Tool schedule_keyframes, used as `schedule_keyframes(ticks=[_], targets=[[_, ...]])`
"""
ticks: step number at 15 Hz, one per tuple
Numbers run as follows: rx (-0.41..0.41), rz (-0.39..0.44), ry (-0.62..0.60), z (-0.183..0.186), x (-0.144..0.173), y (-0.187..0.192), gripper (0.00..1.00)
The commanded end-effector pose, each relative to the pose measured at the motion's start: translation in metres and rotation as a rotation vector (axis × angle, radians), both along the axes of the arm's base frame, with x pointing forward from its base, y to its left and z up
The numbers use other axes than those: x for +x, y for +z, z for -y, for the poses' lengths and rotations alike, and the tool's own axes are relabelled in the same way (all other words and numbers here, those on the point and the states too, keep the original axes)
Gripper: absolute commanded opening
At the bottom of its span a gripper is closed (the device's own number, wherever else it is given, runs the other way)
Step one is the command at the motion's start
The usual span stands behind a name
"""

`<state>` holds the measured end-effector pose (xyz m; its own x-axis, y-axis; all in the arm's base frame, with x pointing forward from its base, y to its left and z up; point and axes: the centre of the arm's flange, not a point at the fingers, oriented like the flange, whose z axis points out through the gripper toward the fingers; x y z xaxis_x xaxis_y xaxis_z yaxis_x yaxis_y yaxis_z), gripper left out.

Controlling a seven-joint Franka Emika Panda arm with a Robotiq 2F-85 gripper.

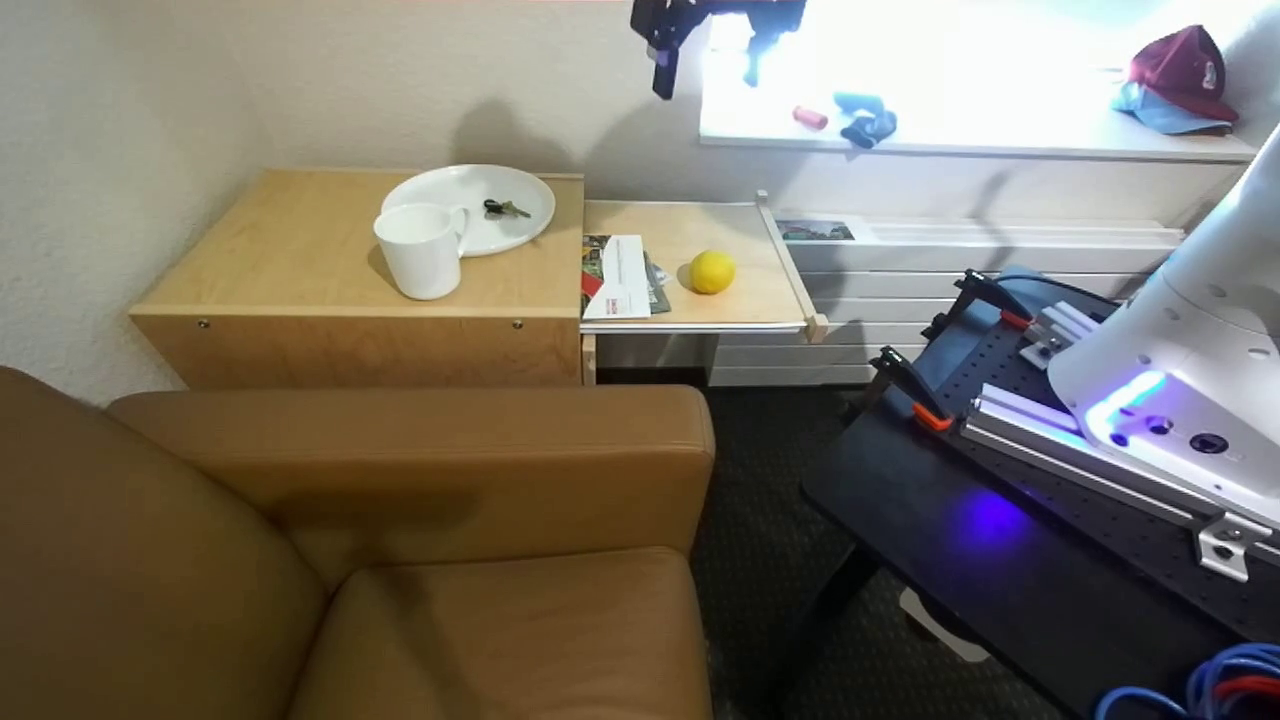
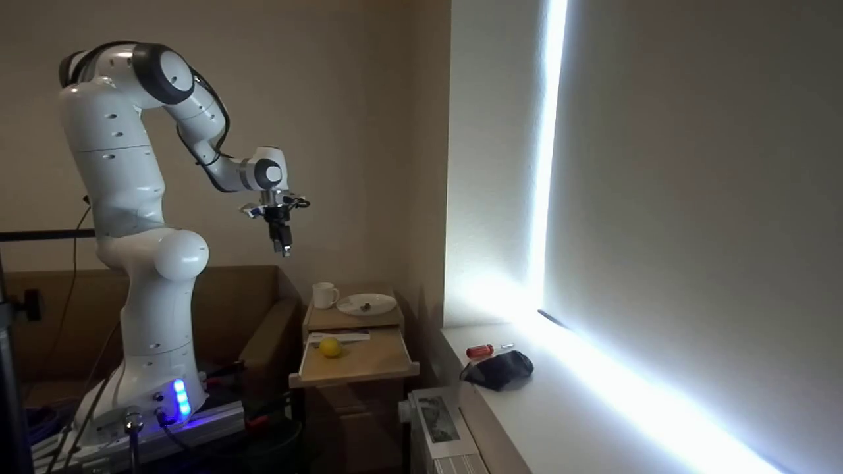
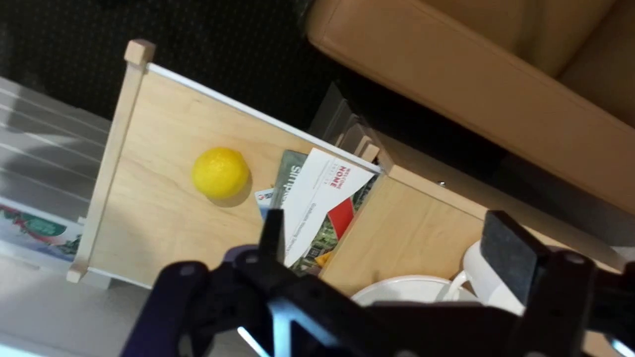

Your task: Move the cup to the window sill

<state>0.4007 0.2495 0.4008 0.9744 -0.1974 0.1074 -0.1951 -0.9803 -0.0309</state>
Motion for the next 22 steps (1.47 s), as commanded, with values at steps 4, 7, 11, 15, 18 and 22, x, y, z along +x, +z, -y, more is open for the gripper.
schedule_keyframes(ticks=[4, 7, 11, 15, 18, 22], targets=[[-0.083, -0.121, -0.247, -0.046, 0.033, -0.086, 1.00], [0.043, -0.107, -0.380, -0.079, 0.058, -0.097, 1.00], [0.215, -0.012, -0.509, -0.116, 0.085, -0.086, 1.00], [0.198, -0.023, -0.494, -0.110, 0.079, -0.083, 1.00], [0.155, 0.070, -0.596, -0.112, 0.110, -0.122, 1.00], [0.267, 0.036, -0.815, -0.137, 0.151, -0.139, 1.00]])
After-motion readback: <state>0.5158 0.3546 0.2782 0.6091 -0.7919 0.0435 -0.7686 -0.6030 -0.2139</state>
